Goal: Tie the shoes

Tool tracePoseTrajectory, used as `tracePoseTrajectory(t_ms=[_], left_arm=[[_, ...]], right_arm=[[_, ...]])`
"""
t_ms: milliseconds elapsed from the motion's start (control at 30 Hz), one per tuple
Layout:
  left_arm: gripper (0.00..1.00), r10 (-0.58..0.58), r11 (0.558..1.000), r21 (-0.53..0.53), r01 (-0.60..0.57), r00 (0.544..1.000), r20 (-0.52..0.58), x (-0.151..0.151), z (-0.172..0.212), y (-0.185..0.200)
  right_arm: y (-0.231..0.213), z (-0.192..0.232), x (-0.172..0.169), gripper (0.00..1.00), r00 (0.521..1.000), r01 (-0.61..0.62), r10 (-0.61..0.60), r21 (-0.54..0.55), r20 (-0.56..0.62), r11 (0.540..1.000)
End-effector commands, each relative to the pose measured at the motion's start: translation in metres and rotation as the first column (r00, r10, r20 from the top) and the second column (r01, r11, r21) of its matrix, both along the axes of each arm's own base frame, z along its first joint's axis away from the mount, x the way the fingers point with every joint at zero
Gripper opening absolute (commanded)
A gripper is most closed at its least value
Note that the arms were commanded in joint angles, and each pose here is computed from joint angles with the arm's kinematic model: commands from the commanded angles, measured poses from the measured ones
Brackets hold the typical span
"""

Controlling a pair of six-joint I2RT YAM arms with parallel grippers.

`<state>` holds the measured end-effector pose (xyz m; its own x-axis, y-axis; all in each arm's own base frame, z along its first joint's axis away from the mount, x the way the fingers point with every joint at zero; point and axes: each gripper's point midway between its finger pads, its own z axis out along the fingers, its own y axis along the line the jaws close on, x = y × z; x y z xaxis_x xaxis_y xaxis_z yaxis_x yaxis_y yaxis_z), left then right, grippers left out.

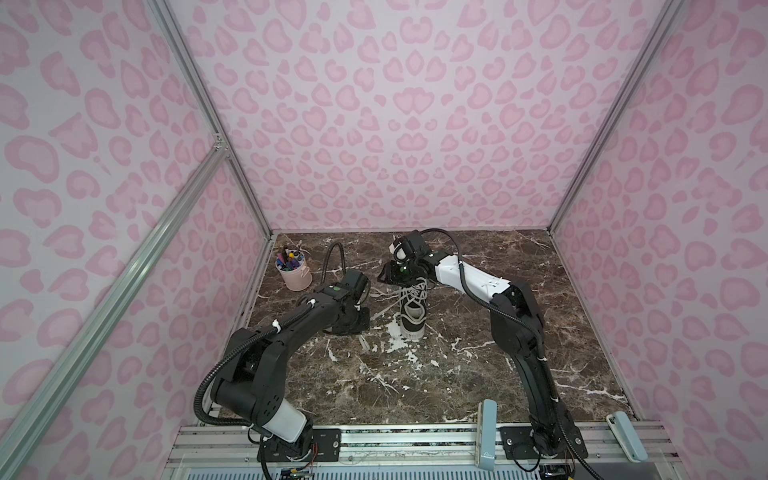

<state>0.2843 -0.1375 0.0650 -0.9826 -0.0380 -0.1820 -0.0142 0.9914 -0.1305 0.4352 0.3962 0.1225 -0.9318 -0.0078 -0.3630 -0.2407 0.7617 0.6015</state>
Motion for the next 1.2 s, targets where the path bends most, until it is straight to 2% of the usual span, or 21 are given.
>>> tracePoseTrajectory(t_ms=[0,100,233,367,467,567,600,767,1000,1167], left_arm=[[0.25,-0.009,1.000,0.017,0.009,1.000,-0.015,-0.002,-0.005,0.002],[0.48,-0.031,0.998,0.045,0.032,0.999,-0.024,-0.005,-0.003,0.007],[0.57,-0.070,0.992,0.103,0.071,0.997,-0.016,-0.008,0.003,0.018],[0.62,-0.096,0.985,0.143,0.095,0.995,0.002,-0.008,0.007,0.025],[0.67,-0.102,0.988,0.119,0.100,0.995,0.017,-0.007,0.009,0.023],[0.84,-0.118,0.987,0.114,0.113,0.992,0.035,-0.005,0.018,0.022],[0.86,-0.117,0.987,0.120,0.111,0.992,0.050,-0.003,0.024,0.023],[0.88,-0.170,0.982,0.099,0.161,0.981,0.093,0.006,0.042,0.016],[0.81,-0.280,0.954,-0.068,0.293,0.948,0.150,0.041,0.027,-0.036],[0.79,-0.307,0.934,-0.121,0.335,0.930,0.200,0.066,0.015,-0.060]], right_arm=[[-0.016,0.013,0.000,0.49,0.999,0.015,-0.014,-0.010,0.030,1.000],[-0.040,0.022,-0.003,0.50,0.999,0.041,-0.040,-0.017,0.028,0.999],[-0.079,0.037,-0.013,0.51,0.997,0.056,-0.053,-0.061,0.047,0.997],[-0.125,0.040,-0.020,0.51,0.991,0.119,-0.115,-0.064,0.065,0.991],[-0.157,0.037,-0.028,0.52,0.984,0.165,-0.160,-0.065,0.075,0.984],[-0.175,0.040,-0.032,0.52,0.977,0.201,-0.196,-0.050,0.090,0.978],[-0.179,0.039,-0.034,0.52,0.975,0.209,-0.204,-0.044,0.087,0.977],[-0.186,0.037,-0.034,0.51,0.975,0.211,-0.209,-0.026,0.073,0.977],[-0.192,0.027,-0.038,0.51,0.980,0.197,-0.196,-0.035,0.045,0.980],[-0.198,0.021,-0.046,0.50,0.977,0.211,-0.210,-0.044,0.018,0.977]])
